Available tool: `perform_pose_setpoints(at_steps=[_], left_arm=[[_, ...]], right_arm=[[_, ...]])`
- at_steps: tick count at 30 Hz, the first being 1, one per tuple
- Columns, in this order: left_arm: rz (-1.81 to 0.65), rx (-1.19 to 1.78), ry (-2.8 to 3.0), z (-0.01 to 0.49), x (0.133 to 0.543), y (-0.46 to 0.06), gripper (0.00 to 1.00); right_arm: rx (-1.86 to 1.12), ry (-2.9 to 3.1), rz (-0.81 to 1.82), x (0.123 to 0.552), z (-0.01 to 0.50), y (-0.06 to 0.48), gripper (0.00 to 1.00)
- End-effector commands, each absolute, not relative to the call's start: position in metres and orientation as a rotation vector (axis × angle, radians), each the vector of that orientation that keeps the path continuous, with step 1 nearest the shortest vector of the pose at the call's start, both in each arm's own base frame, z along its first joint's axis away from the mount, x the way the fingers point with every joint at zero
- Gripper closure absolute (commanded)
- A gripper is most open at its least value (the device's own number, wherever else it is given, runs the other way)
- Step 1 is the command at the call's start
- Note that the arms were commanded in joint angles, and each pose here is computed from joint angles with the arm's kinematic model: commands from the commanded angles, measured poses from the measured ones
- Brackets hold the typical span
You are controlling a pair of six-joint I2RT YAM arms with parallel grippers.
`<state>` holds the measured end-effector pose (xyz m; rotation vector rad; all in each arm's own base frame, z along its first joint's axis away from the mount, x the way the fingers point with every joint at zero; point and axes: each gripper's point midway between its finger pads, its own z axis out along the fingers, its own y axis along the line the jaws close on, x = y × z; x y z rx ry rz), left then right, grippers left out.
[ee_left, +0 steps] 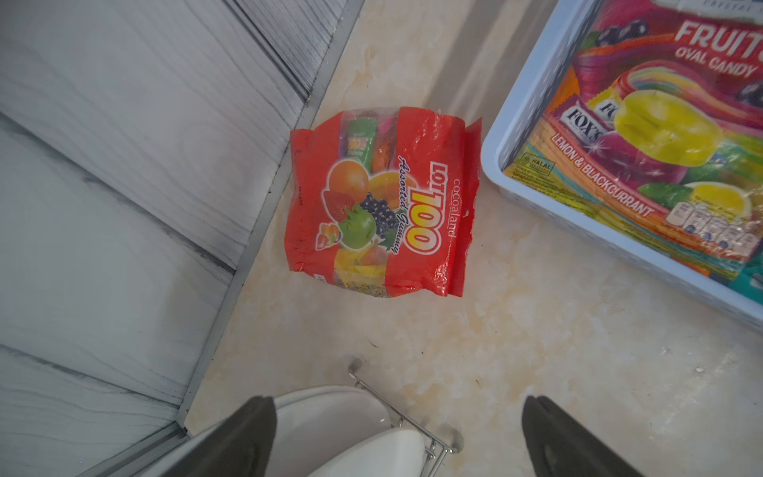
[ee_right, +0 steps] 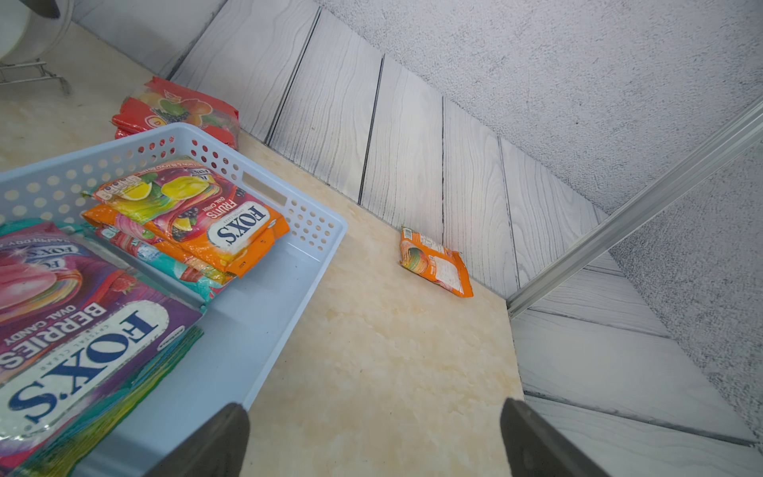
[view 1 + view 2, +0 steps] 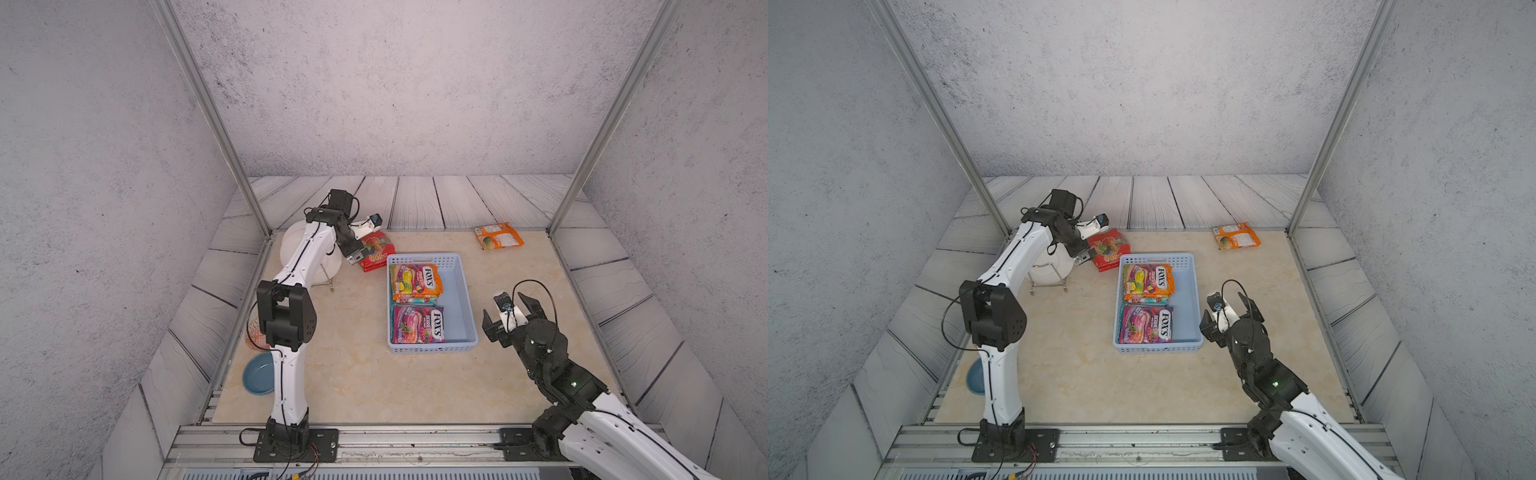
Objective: Put the candies in the basket
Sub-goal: Pick up the candy at the center of the board.
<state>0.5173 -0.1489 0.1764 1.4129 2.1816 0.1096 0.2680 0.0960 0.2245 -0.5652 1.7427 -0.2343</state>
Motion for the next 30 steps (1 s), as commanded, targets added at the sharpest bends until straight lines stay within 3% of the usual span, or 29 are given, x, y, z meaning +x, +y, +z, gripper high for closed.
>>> perform_pose_setpoints(at_steps=[1,11,23,27,30], left_arm=[[0.148,1.562,2.145,0.161,0.516,-0.157,0.0],[0.285,1.834,2.082,0.106,0.529,-0.156,0.0],[0.319,1.858,2.011,0.068,0.561,-0.177,0.03],[0.308,1.872,2.009,0.051,0.566,-0.181,0.11],[0.34,1.863,2.0,0.044,0.573,-0.181,0.23]], right_arm=[[-0.537,1.711,-0.26,0.27,0.231,0.092,0.01],[-0.542,1.711,-0.278,0.271,0.229,0.091,0.01],[-0.537,1.705,-0.279,0.271,0.231,0.089,0.01],[-0.528,1.701,-0.282,0.271,0.231,0.088,0.01],[-0.532,1.7,-0.277,0.271,0.232,0.089,0.01]])
